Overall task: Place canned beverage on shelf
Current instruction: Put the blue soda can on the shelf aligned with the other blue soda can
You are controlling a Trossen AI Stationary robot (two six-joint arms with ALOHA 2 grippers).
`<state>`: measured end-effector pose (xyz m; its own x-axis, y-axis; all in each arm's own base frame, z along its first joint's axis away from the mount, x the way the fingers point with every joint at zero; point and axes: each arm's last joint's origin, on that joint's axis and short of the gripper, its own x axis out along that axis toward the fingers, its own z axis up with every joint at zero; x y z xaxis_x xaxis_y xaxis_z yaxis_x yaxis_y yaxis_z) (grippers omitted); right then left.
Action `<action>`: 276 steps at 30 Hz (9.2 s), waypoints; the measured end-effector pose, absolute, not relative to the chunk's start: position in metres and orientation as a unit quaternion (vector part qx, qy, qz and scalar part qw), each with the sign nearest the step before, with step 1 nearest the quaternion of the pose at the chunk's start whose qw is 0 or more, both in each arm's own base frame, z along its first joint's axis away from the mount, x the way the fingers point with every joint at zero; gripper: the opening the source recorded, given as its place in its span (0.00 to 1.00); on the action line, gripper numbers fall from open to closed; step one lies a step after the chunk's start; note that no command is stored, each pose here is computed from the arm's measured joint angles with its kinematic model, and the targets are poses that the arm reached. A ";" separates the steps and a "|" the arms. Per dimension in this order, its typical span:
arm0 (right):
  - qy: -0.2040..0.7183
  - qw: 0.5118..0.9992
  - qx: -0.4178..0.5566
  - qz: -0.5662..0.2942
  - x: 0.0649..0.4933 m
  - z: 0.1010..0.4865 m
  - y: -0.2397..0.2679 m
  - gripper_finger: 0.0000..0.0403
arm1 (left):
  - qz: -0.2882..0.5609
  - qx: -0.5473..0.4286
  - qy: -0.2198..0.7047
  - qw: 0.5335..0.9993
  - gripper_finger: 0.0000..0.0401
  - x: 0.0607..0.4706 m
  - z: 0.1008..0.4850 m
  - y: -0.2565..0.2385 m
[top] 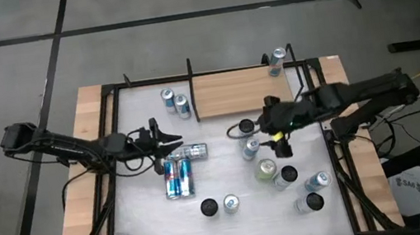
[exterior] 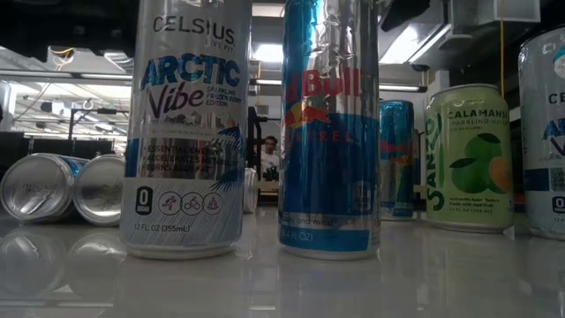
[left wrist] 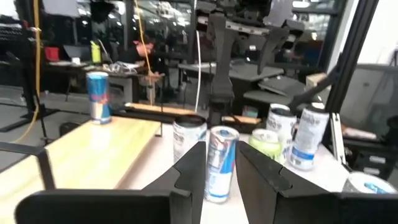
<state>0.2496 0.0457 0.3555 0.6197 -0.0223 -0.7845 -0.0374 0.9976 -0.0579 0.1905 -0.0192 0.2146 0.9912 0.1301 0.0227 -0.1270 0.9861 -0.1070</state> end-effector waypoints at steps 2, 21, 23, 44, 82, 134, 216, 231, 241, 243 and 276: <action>0.450 0.892 -0.035 0.009 0.256 0.348 0.053 0.77 | 0.064 -0.051 -0.004 0.997 0.20 0.194 0.211 -0.020; 0.563 0.818 -0.046 -0.112 0.288 0.287 0.068 0.77 | 0.065 -0.048 0.017 0.997 0.20 0.198 0.204 -0.020; 0.565 0.815 -0.049 -0.118 0.287 0.284 0.067 0.77 | 0.065 -0.048 0.017 0.997 0.20 0.198 0.204 -0.020; 0.556 0.819 -0.060 -0.129 0.289 0.258 0.066 0.77 | 0.065 -0.048 0.017 0.997 0.20 0.198 0.204 -0.020; 0.562 0.818 -0.078 -0.088 0.301 0.245 0.071 0.77 | 0.064 -0.048 0.017 0.997 0.20 0.198 0.204 -0.020; 0.636 0.765 -0.071 -0.071 0.280 0.297 0.068 0.59 | 0.064 -0.048 0.017 0.997 0.20 0.198 0.204 -0.020; 0.527 0.794 0.103 -0.286 0.145 0.286 -0.195 0.61 | 0.084 -0.046 0.017 0.995 0.20 0.198 0.204 -0.019; 0.522 0.796 0.104 -0.290 0.147 0.286 -0.197 0.61 | 0.084 -0.046 0.017 0.995 0.20 0.198 0.204 -0.019; 0.538 0.787 0.114 -0.280 0.154 0.274 -0.205 0.62 | 0.084 -0.046 0.017 0.995 0.20 0.198 0.204 -0.019; 0.538 0.787 0.115 -0.280 0.155 0.274 -0.206 0.62 | 0.084 -0.046 0.017 0.995 0.20 0.198 0.204 -0.019; 0.544 0.782 0.115 -0.282 0.154 0.272 -0.206 0.62 | 0.084 -0.046 0.017 0.995 0.20 0.198 0.204 -0.019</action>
<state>0.1539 -0.2056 0.2721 0.2495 -0.3148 -0.9158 0.5658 0.8149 -0.1259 0.1980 -0.0191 0.2036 0.9854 0.1649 -0.0413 -0.1680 0.9819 -0.0878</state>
